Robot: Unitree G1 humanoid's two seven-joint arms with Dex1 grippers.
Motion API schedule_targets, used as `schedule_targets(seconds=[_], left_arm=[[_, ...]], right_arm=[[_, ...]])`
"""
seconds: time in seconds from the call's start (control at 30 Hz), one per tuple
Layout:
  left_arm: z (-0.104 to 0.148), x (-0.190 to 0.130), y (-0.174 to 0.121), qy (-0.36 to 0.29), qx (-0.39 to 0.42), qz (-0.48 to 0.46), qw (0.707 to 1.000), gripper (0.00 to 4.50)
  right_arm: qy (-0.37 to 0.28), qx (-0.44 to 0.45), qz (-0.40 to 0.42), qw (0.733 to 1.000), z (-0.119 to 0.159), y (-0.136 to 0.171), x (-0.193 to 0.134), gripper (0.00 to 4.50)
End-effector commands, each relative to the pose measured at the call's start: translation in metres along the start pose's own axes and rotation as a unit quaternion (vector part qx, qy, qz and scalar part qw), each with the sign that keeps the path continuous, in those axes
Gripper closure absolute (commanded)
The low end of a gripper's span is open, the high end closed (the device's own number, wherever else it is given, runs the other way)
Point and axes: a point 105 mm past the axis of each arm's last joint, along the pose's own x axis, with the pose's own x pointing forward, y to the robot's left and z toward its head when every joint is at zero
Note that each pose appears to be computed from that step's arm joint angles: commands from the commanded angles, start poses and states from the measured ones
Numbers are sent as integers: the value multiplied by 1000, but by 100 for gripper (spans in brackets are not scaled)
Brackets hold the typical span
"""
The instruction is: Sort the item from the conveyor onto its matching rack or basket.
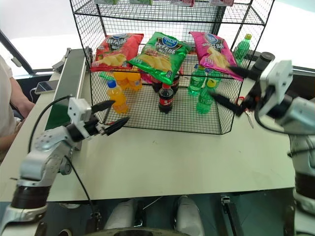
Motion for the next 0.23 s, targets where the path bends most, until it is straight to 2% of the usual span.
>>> schedule_targets(seconds=[0.03,0.1,0.17,0.23], left_arm=[[9,-21,19,-3,25,25,999,0],[6,-31,27,14,42,36,998,0],[1,-39,33,34,56,47,997,0],[0,-44,41,26,53,66,996,0]], right_arm=[[4,28,28,999,-12,31,-5,5],[14,28,22,999,-20,35,-8,5],[18,21,-6,1000,-24,24,-9,5],[20,13,-15,1000,-28,19,-7,5]])
